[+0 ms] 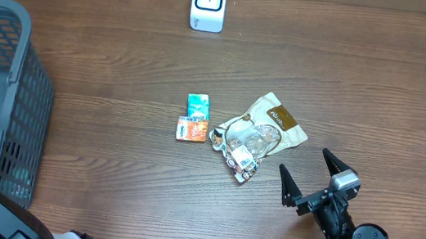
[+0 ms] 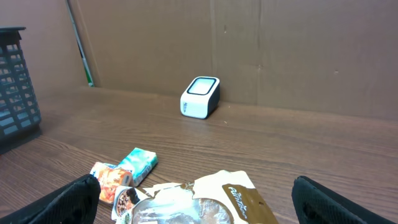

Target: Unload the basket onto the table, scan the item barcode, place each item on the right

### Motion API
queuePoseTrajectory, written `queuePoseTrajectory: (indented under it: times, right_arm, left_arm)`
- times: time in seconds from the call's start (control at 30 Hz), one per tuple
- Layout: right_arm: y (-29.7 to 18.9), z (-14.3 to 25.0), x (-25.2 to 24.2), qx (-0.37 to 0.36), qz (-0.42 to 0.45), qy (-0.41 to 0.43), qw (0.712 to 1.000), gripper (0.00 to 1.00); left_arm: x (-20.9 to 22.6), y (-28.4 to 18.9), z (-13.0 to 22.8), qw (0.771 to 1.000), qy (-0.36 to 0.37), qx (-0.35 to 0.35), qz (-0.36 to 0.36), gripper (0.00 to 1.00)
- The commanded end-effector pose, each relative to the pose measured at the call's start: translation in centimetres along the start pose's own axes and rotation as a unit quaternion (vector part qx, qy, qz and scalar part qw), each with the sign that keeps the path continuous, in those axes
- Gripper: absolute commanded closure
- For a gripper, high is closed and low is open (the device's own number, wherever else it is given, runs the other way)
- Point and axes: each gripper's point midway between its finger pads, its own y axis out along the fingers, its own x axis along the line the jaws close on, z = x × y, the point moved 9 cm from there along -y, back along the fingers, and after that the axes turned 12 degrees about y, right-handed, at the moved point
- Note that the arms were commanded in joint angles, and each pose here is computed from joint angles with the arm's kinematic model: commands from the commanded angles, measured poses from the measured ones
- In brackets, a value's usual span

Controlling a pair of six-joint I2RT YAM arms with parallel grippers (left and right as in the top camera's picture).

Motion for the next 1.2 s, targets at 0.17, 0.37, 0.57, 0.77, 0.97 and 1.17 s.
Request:
queuePoseTrajectory:
  times: [0.17, 0.37, 0.57, 0.77, 0.97, 1.17]
  right_arm:
    - [0.0, 0.2, 0.0, -0.002, -0.001, 0.001, 1.0, 0.0]
    - [0.0, 0.2, 0.0, -0.002, -0.001, 0.001, 1.0, 0.0]
    - [0.0, 0.2, 0.0, -0.002, -0.001, 0.001, 1.0, 0.0]
    - [0.0, 0.2, 0.0, -0.002, -0.001, 0.001, 1.0, 0.0]
    - [0.0, 0.2, 0.0, -0.002, -0.001, 0.001, 1.0, 0.0]
    - [0.0, 0.2, 0.0, -0.002, -0.001, 0.001, 1.0, 0.0]
  left_arm:
    - [1.2, 2.7, -0.1, 0.996, -0.032, -0.042, -0.065, 0.0]
    - [1.1, 4.9, 0.2, 0.996, -0.035, -0.056, -0.059, 0.0]
    - [0.9, 5.6, 0.1, 0.996, -0.033, -0.071, -0.053, 0.46]
    - [0.7, 5.2, -0.3, 0.996, -0.013, -0.078, -0.05, 0.79]
    - [0.1, 1.5, -2.4, 0.993, 0.036, -0.104, -0.038, 0.96]
    - [-1.0, -2.7, -3.6, 0.993, 0.041, -0.109, 0.024, 0.96]
